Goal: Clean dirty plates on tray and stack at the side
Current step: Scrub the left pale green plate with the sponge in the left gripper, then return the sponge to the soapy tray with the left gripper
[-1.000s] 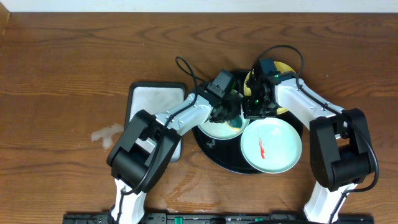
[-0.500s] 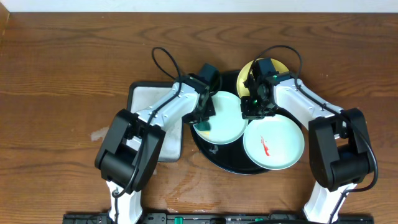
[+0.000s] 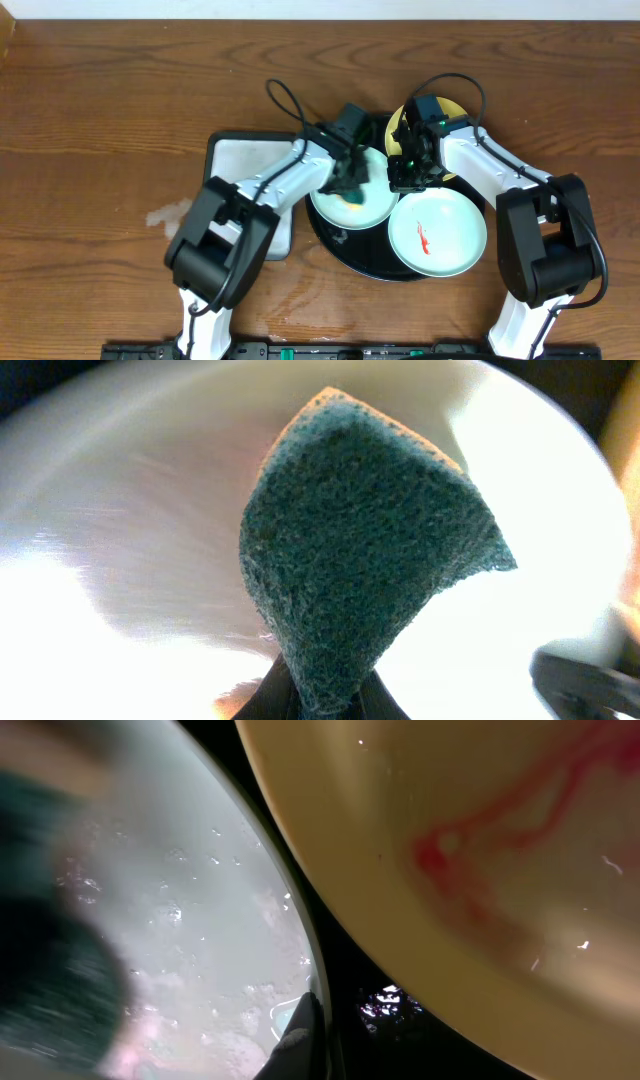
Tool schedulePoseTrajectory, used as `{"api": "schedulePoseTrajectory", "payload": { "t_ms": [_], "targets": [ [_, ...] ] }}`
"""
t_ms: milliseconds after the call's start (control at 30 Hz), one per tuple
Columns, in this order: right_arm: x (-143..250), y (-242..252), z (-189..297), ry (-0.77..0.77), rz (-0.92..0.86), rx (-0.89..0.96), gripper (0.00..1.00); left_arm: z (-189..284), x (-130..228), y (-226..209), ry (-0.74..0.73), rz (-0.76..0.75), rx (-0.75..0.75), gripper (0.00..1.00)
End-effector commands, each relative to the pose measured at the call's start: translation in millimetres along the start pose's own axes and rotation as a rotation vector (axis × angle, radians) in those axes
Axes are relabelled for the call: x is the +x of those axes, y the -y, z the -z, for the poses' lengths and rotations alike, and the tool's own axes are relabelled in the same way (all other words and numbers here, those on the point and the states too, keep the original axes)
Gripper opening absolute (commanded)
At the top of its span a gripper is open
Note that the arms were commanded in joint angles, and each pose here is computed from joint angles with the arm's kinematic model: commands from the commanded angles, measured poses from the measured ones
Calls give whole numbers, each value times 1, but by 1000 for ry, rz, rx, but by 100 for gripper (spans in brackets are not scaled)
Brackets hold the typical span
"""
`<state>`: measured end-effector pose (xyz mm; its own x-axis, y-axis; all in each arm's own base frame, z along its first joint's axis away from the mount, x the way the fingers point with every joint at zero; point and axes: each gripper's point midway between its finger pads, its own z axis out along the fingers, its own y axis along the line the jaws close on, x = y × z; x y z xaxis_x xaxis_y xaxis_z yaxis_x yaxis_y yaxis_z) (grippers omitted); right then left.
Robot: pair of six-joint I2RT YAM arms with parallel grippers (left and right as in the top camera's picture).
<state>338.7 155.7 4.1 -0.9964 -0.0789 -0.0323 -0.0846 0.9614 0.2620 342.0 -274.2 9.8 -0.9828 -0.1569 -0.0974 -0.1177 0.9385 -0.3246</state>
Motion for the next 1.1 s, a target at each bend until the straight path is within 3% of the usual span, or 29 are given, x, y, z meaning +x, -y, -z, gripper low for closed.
{"api": "schedulePoseTrajectory", "payload": {
  "t_ms": [0,233,433,600,700,933,1067],
  "targets": [
    [4,10,-5,-17,6,45,1,-32,56,24,-206,-18,92,7],
    [5,10,-5,-18,5,45,1,-35,67,27,-222,-65,81,8],
    [6,11,-5,-26,3,47,1,-19,40,-23,-179,11,-65,7],
    [7,11,-5,-28,2,48,1,24,4,-75,1,21,-313,7],
    [7,11,-5,-28,3,48,1,56,-14,-78,129,-10,-367,7],
    [4,11,-5,-15,3,46,1,130,-20,-37,260,-22,-163,7],
    [-4,15,6,25,14,56,1,178,-17,-42,309,-10,-110,7]
  ]
}}
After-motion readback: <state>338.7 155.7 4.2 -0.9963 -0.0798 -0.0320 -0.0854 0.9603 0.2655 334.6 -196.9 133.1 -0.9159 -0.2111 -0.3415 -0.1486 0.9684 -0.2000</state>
